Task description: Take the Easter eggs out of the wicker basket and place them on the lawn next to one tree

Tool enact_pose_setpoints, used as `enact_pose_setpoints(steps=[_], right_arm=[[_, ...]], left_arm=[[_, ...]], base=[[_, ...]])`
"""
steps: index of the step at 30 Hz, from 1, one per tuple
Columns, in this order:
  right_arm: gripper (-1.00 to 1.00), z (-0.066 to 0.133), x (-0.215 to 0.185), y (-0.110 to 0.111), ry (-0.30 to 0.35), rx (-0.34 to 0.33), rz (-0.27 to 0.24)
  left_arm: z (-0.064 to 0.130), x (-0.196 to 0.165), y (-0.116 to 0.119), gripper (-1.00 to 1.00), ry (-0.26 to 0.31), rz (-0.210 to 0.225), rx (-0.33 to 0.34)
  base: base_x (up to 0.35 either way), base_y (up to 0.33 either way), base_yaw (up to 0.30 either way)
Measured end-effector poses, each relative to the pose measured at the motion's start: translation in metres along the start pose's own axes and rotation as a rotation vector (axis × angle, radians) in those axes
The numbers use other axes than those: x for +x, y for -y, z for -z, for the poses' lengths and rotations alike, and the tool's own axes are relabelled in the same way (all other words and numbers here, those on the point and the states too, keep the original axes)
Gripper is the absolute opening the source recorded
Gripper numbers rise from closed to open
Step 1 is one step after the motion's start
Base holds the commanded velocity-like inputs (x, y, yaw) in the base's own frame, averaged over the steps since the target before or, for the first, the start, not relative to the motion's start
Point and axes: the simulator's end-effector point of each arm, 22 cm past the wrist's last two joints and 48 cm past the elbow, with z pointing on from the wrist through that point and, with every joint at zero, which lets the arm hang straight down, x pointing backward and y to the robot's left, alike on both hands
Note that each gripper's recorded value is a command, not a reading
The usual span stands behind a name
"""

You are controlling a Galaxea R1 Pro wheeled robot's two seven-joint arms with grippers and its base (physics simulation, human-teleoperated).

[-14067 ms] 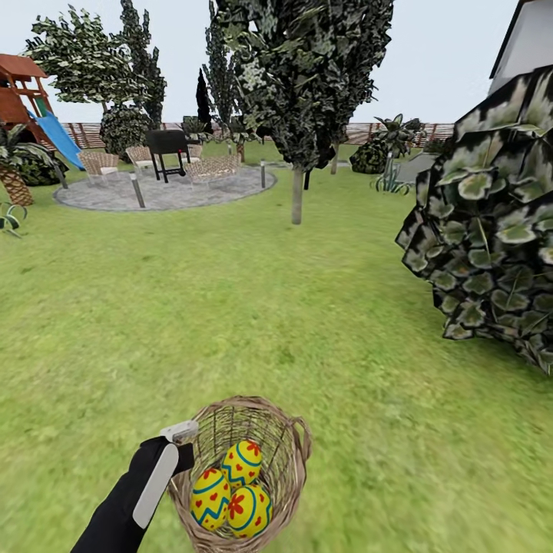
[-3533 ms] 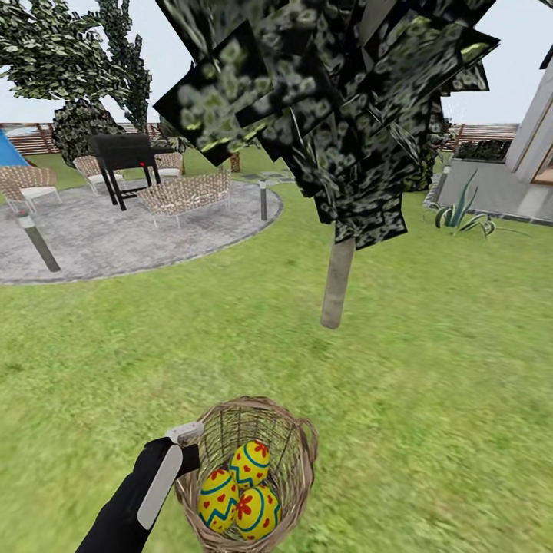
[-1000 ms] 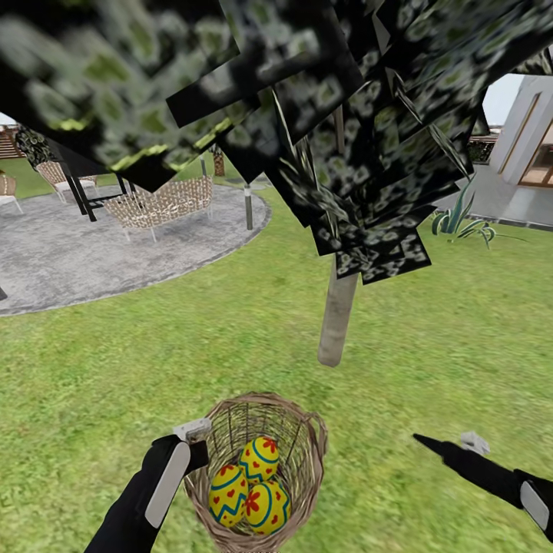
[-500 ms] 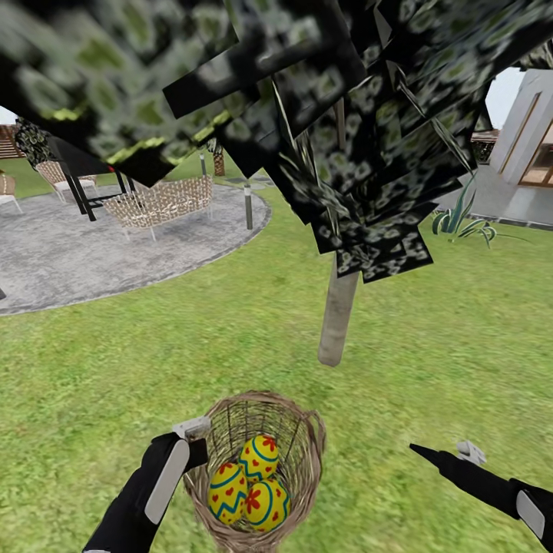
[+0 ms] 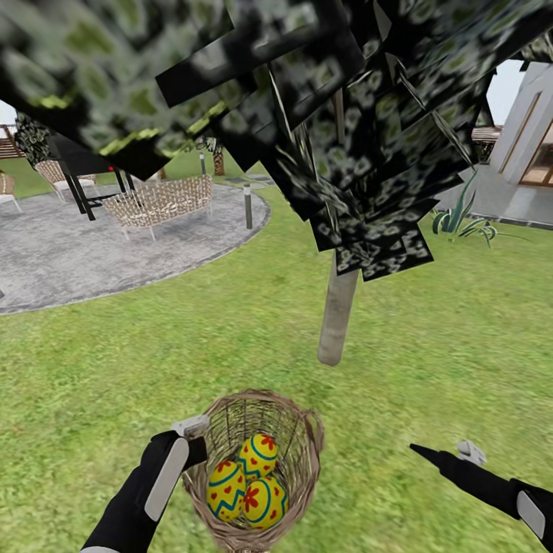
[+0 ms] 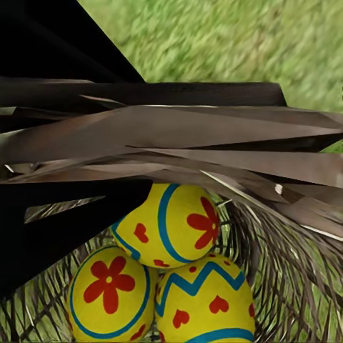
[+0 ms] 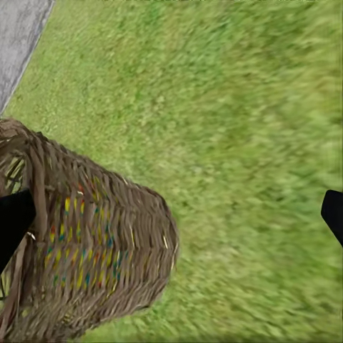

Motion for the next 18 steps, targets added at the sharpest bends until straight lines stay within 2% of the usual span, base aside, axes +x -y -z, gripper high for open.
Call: enact_pose_setpoints(steps=[3,18], right_arm=[[1.00,-0.003,0.002,0.002,-0.002,0.000,-0.001],[1.00,-0.015,0.007,0.012,-0.002,0.000,-0.001]], left_arm=[[-0.004,0.001,-0.003,-1.00,-0.003,-0.010,-0.011],[-0.020,0.003,-0.003,-1.00,-0.001,-0.004,-0.009]], base=[[0.000,0.000,0.000],[0.000,0.000,0.000]])
